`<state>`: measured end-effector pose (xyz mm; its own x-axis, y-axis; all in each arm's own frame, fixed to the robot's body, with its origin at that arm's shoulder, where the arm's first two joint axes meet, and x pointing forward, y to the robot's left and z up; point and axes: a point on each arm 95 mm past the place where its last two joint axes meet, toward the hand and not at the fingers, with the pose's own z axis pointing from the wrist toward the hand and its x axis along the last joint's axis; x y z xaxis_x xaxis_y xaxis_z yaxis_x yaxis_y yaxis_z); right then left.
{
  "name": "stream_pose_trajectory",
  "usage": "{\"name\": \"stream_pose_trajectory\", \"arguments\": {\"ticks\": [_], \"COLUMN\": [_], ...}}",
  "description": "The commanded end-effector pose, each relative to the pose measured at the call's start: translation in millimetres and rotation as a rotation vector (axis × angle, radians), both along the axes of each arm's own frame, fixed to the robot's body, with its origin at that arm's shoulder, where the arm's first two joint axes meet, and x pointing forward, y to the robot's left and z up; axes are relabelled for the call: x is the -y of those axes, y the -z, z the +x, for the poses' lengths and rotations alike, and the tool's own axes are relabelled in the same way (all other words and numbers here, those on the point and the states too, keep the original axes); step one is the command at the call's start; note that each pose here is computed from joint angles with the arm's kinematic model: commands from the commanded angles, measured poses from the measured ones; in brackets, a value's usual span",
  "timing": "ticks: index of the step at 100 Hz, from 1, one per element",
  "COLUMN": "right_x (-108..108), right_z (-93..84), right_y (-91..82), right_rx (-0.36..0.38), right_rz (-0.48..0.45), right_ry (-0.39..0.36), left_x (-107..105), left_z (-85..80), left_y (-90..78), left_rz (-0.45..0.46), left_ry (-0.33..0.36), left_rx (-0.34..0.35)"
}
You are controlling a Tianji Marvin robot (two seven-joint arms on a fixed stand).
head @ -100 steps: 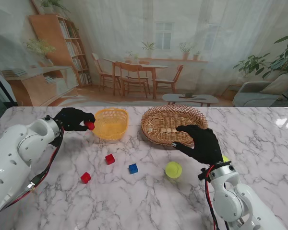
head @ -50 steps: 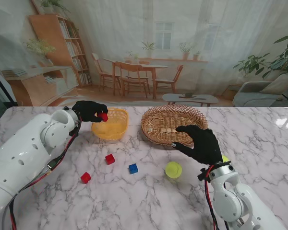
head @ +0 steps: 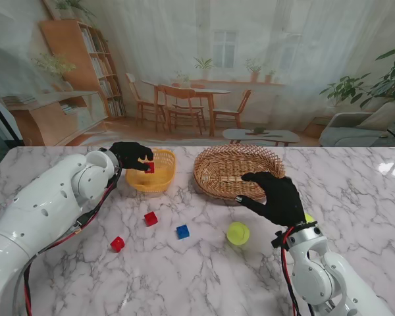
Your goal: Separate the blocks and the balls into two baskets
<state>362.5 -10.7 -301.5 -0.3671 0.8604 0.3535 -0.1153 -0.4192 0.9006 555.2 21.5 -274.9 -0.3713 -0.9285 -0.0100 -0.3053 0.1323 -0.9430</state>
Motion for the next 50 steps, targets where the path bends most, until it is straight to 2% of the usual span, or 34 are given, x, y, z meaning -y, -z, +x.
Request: {"name": "stream_pose_trajectory", "arguments": {"ticks": [1,23,50], "right_x": [0,0,0], "right_z": [-1.3,-1.8,-2.1], "right_y": [1.3,1.2,1.6], "right_rx": [-0.001,0.003,0.002], "right_rz": [0.001,0.004,0.005], "right_ry": [0.0,0.001,0.002], "left_x": [-1,-5,-5], "left_z": [0.2,-1.9,-18.2], "left_y": [4.2,4.1,-19.2], "left_rz": [0.013,0.011,-0.01], "left_ry": [-0.001,0.004,0.081], "left_rx": [-0.017,-0.003,0.084]}}
